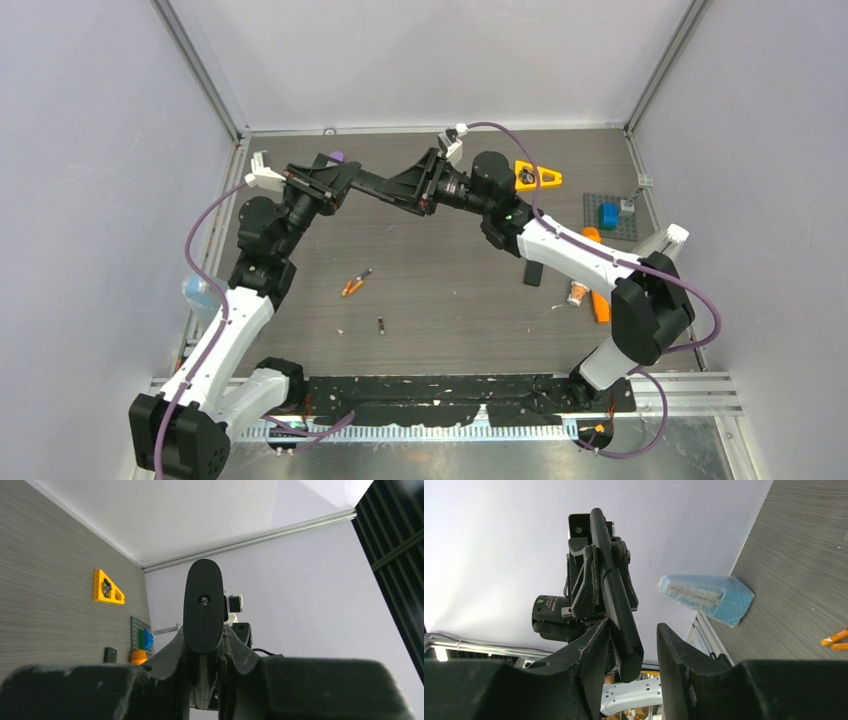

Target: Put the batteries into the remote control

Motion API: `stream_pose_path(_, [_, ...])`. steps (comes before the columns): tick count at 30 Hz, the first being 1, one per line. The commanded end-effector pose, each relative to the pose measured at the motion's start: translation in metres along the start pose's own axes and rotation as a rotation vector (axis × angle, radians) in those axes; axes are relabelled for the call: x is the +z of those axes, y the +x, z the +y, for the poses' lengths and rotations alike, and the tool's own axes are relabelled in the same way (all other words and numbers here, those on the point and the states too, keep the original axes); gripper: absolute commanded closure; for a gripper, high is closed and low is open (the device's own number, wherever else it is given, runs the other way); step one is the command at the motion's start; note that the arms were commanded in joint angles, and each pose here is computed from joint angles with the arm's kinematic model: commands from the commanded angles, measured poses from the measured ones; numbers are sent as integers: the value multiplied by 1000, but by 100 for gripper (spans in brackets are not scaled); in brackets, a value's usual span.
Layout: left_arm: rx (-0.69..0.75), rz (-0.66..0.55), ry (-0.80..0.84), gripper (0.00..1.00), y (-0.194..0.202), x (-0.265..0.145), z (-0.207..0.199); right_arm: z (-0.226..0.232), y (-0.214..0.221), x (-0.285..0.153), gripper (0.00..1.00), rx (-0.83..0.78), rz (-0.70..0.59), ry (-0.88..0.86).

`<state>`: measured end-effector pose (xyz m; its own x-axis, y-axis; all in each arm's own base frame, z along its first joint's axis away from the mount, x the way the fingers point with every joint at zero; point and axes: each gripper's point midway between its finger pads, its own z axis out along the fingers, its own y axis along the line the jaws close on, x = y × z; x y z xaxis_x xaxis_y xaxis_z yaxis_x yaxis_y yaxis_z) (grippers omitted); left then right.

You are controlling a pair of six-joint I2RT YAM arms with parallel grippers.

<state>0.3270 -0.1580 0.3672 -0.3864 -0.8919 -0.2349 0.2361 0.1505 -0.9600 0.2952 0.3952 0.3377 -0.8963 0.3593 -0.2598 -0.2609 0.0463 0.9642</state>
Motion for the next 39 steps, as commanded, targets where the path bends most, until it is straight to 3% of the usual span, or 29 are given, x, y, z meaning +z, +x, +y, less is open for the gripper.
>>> stream_pose_path(1, [69,-50,175,100,-16,-7,-67,-7,-10,-12,55,-16,-25,69])
stream_pose_path(11, [117,-37,144,100,-14,-2,-57,-3,-10,-17,53,-1,-12,80])
stream_pose_path(17, [300,-47,197,100,-17,-6,-76,6,-12,-22,51,-43,1,133])
stream_pose_path(21, [340,-31,203,100,-14,-5,-77,11,-14,-21,50,-45,4,124])
stream_pose_path(31, [392,-21,171,100,-13,0,-64,20,-15,-20,71,-16,10,100])
stream_pose_path(39, [477,-21,137,100,-14,4,-49,32,-15,-19,73,18,29,82])
